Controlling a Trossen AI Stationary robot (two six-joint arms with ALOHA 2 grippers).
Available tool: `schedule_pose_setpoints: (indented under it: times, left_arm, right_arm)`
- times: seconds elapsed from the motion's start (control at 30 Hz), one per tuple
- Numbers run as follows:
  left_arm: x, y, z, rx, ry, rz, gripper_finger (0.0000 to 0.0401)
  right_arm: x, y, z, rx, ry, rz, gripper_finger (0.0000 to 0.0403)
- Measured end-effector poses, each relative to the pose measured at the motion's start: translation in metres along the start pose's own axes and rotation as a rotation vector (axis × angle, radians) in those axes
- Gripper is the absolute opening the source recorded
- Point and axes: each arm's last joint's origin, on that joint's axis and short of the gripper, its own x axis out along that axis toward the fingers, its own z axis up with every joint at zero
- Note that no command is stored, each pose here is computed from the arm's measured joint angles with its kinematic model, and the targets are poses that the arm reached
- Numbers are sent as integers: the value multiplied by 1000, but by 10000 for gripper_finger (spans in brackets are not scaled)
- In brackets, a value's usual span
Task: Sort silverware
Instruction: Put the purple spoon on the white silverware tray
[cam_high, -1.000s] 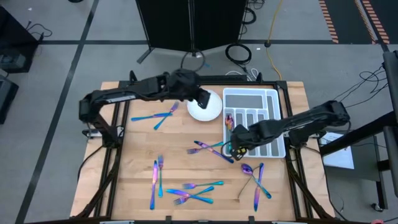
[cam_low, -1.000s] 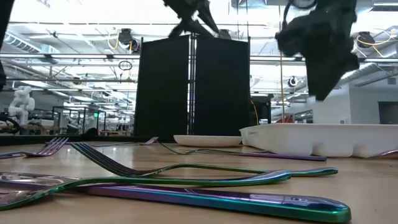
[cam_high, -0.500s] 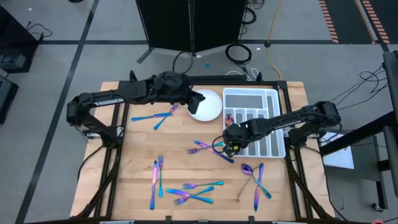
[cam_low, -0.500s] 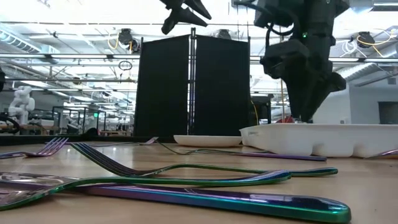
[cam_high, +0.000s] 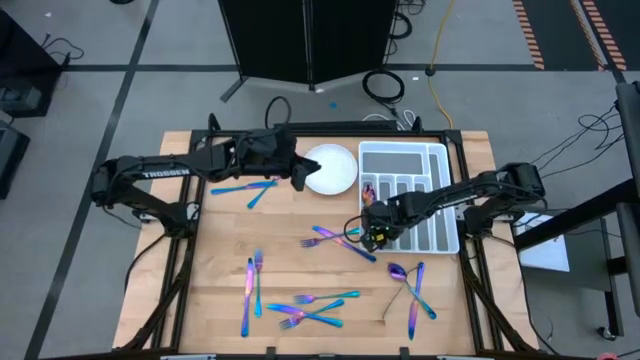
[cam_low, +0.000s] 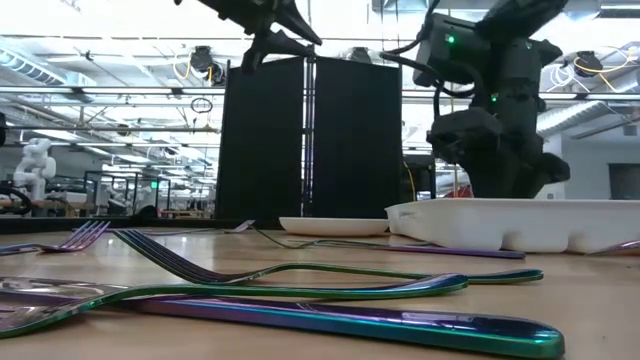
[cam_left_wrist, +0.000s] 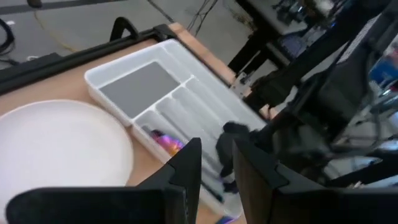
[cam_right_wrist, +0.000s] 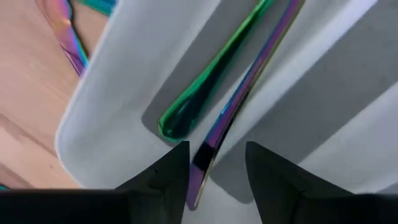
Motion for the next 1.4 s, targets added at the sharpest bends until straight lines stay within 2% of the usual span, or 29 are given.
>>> schedule_pose_setpoints:
  times: [0.13,0.27,0.33,0.53,0.63,0.87,1.17,1.4]
  left_arm:
    - [0,2,1,-4,-4,5,91]
    - [0,4,3,-3,-20,4,91]
    - [0,5,4,-3,-24,7,91]
    - [0,8,7,0,-24,-1,91]
    - [0,8,7,14,-21,-6,91]
    - [0,8,6,22,-19,-7,91]
    - [0,7,6,49,0,-36,91]
    - [0,5,5,92,32,-88,91]
  right_arm:
    - [-1,2,-2,7,24,15,111]
    - [-5,8,-4,4,33,28,28]
    - [-8,12,-4,17,18,34,11]
    - [-29,20,1,30,-37,-67,3]
    - [-39,20,3,78,-73,-137,2]
    - [-35,7,-2,227,3,-299,1]
    - [-19,22,1,266,57,-309,0]
    - [-18,36,21,285,51,-297,0]
